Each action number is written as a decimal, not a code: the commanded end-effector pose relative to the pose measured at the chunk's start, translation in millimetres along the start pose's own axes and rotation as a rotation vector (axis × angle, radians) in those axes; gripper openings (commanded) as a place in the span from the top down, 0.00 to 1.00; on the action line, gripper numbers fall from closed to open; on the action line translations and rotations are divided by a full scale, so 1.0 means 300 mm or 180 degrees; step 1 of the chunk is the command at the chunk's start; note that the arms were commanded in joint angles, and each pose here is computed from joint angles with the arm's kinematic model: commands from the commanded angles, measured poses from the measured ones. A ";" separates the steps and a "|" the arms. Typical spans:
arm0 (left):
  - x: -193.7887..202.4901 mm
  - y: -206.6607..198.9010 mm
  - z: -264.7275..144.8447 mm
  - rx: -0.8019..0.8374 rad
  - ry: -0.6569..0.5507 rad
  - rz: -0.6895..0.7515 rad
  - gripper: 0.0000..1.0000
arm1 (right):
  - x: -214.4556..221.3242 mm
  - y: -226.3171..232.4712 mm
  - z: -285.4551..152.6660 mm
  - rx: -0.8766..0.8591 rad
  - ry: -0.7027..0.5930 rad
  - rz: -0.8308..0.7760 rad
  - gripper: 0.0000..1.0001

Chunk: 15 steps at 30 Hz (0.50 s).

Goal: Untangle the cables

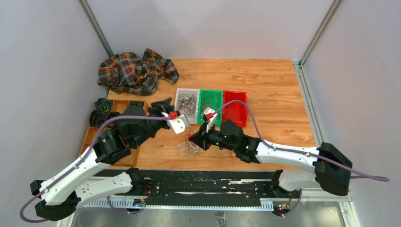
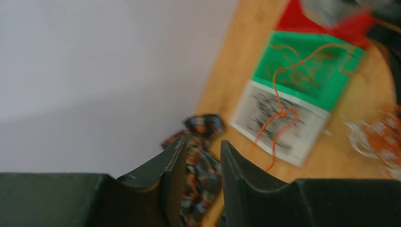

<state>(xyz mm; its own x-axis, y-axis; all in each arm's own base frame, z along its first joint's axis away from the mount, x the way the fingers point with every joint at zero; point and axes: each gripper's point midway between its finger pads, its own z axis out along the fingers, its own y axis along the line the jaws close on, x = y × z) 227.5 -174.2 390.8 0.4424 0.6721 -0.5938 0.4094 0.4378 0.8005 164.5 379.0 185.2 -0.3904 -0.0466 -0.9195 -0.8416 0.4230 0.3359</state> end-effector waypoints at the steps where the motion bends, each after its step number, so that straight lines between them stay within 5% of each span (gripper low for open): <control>1: 0.184 -0.347 -0.063 0.1098 0.0407 -0.0198 0.60 | 0.026 -0.053 -0.060 0.0214 0.0268 -0.0113 0.99; 7: 0.253 -0.505 -0.091 0.1550 0.0412 -0.0192 0.35 | 0.023 -0.067 -0.135 0.0303 0.0473 -0.0214 0.99; 12: 0.173 -0.555 -0.080 0.1817 -0.0062 -0.0149 0.33 | 0.038 -0.017 -0.156 0.0075 0.0751 -0.0203 0.99; 15: 0.068 -0.546 -0.071 0.1844 -0.0332 -0.0691 0.36 | 0.037 0.014 -0.149 -0.0074 0.0785 -0.0143 0.99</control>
<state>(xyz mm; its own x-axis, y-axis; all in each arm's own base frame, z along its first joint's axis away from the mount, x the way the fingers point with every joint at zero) 168.8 -187.0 221.6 0.3703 0.7008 -0.6098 0.7935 0.1026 0.5998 150.4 338.2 179.8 -0.4188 -0.2441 -0.8747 -0.8467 0.4531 0.2789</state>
